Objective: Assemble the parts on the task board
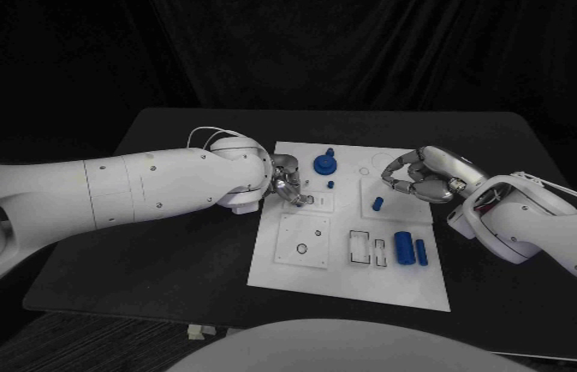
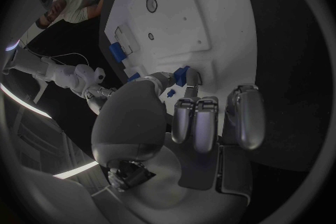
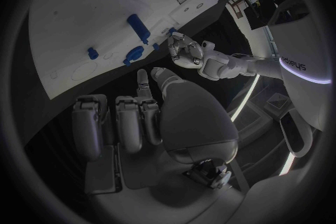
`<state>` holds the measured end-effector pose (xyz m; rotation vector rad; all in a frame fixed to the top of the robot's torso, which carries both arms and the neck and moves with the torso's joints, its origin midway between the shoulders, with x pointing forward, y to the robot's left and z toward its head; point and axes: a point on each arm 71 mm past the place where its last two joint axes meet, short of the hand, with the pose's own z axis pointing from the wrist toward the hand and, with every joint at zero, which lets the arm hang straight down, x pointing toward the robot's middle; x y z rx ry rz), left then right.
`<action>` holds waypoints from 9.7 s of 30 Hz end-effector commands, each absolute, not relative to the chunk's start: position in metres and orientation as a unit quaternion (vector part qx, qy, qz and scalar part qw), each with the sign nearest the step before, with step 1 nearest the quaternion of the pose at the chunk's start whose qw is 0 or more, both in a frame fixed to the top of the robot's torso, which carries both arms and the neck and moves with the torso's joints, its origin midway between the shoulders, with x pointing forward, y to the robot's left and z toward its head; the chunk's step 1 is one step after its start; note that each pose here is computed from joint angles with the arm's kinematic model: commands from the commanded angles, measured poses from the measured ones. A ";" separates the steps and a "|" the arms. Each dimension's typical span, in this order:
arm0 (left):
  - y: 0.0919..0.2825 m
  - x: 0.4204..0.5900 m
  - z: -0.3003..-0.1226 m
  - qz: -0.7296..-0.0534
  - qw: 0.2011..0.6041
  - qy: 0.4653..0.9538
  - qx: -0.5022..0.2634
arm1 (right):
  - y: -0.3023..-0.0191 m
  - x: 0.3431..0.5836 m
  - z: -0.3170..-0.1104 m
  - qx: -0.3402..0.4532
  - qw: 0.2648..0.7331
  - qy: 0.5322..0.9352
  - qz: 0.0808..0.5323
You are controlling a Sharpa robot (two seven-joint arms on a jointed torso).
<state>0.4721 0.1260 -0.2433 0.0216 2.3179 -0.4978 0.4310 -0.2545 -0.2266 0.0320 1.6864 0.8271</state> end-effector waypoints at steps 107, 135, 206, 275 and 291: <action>0.104 0.475 -0.246 -0.216 0.406 0.888 -0.011 | -0.256 0.427 -0.231 0.018 0.591 0.724 0.354; 0.107 0.471 -0.253 -0.213 0.396 0.893 -0.011 | -0.256 0.427 -0.231 0.018 0.590 0.725 0.354; 0.118 0.470 -0.254 -0.207 0.398 0.893 -0.021 | -0.257 0.426 -0.233 0.019 0.588 0.727 0.354; 0.128 0.472 -0.250 -0.233 0.420 0.877 -0.031 | -0.260 0.425 -0.234 0.021 0.588 0.729 0.350; 0.130 0.472 -0.250 -0.230 0.421 0.877 -0.034 | -0.260 0.425 -0.234 0.021 0.587 0.730 0.350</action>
